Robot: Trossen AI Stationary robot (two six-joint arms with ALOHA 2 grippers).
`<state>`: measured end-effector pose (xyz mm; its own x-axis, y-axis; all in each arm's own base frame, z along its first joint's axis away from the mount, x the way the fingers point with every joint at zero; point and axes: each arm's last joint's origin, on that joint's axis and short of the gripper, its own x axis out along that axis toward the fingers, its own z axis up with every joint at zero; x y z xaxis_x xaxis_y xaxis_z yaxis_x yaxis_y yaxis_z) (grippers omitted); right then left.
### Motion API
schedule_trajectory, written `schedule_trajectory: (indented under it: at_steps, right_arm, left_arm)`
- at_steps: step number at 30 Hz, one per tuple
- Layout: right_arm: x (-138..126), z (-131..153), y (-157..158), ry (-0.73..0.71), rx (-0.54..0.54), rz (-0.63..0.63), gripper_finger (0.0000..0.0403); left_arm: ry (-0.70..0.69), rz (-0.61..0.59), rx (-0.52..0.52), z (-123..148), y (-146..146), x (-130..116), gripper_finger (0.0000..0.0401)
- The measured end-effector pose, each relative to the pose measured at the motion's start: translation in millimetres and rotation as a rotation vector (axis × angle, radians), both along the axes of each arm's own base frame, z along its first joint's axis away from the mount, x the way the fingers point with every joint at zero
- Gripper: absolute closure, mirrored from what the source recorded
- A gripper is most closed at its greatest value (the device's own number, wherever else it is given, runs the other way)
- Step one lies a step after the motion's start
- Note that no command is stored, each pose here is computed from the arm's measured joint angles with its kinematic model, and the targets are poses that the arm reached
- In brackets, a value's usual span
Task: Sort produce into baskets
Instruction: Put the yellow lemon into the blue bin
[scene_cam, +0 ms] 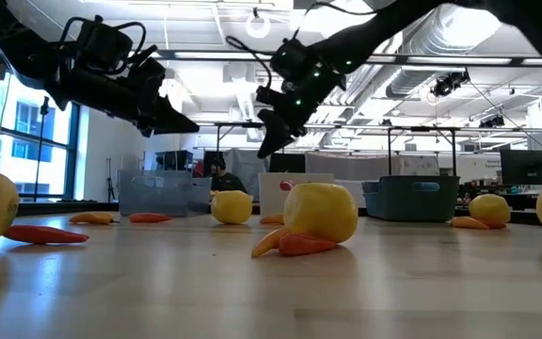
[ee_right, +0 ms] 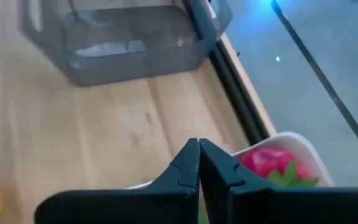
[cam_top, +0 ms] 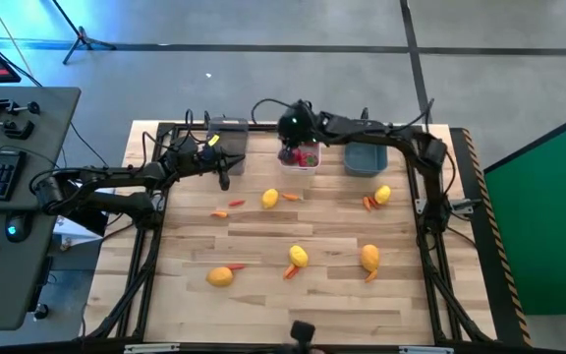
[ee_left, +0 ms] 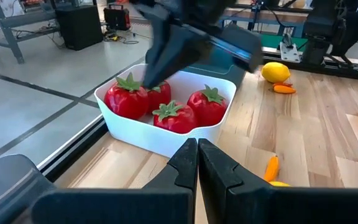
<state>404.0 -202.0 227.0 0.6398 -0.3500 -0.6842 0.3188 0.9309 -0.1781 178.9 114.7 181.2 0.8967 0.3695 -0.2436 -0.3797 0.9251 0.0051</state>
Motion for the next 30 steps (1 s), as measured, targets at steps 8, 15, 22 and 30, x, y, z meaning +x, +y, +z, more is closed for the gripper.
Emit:
schedule_trajectory:
  at_steps: [8,15,22,30]
  right_arm:
    - [-41.0,4.6,57.1,-0.162,0.02,-0.133,0.0403]
    - [-79.0,2.4,123.8,-0.169,0.057,-0.265,0.0403]
    - [-127.5,-0.3,170.3,-0.115,0.207,-0.536,0.0403]
    - [-166.4,-15.7,184.3,0.034,0.277,-0.898,0.0381]
  left_arm:
    - [0.003,-0.003,0.004,-0.1,-0.3,0.2,0.0401]
    - [0.01,-0.01,-0.006,-1.4,-1.7,1.1,0.0401]
    - [0.018,-0.022,-0.012,-2.4,-4.1,2.3,0.0401]
    - [0.021,-0.046,-0.015,-2.6,-8.4,4.7,0.0401]
